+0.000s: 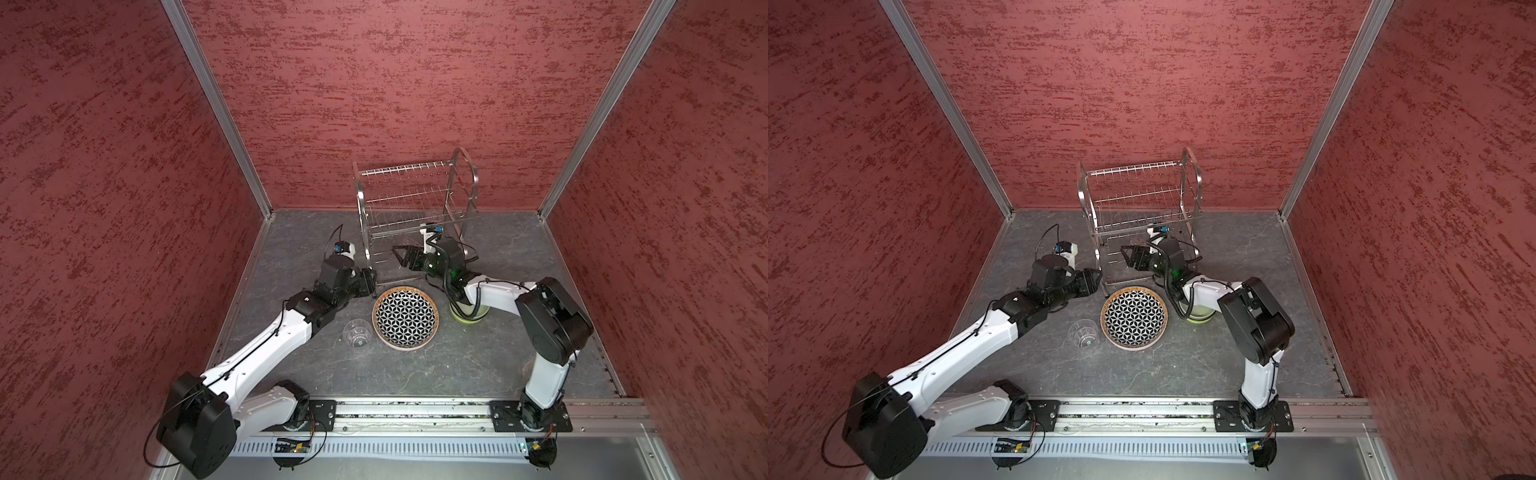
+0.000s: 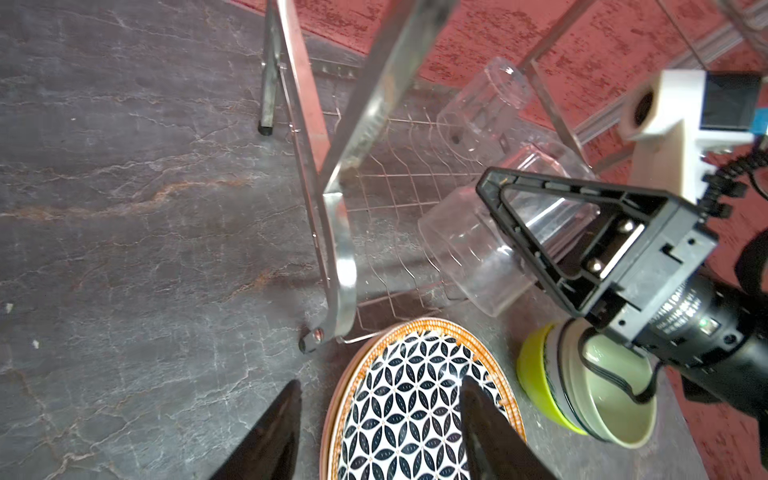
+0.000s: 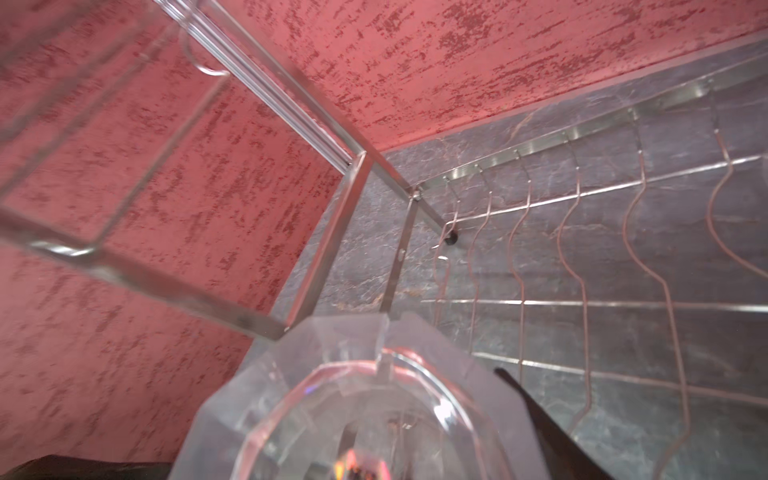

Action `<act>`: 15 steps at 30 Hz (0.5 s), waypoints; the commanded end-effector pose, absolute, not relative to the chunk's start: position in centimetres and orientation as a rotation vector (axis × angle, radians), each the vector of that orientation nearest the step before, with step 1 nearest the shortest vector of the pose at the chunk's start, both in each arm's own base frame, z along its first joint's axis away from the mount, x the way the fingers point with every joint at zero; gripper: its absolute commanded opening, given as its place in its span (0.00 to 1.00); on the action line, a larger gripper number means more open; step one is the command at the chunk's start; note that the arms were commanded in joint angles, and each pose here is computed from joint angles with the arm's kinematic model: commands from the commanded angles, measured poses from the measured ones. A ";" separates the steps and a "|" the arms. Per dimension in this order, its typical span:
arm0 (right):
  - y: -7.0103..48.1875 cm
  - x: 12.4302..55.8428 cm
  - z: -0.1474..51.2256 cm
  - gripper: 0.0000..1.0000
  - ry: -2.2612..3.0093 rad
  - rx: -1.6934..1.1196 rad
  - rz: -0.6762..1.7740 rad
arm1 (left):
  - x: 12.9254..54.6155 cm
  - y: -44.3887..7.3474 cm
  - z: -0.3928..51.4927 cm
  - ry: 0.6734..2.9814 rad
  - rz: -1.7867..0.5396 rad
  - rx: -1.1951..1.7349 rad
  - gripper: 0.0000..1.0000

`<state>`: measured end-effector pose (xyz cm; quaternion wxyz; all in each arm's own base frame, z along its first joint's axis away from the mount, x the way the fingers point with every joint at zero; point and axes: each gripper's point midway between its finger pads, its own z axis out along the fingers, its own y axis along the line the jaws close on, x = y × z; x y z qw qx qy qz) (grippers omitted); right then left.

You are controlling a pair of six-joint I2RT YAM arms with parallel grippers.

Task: Unload the mixed dishes from the dish rack
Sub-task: 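Grasp the clear cup with the left gripper while the right gripper holds it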

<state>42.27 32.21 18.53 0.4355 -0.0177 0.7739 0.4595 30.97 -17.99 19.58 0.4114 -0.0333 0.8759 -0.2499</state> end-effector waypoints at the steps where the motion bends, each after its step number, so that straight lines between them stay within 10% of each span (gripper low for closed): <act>1: 31.8 40.7 23.7 0.17 1.765 -0.032 1.268 | 29.8 -19.6 20.7 2.150 -0.733 -0.061 0.63; 15: 29.2 36.1 25.6 0.16 1.689 0.036 1.401 | 26.4 -25.3 23.3 2.006 -1.064 0.060 0.84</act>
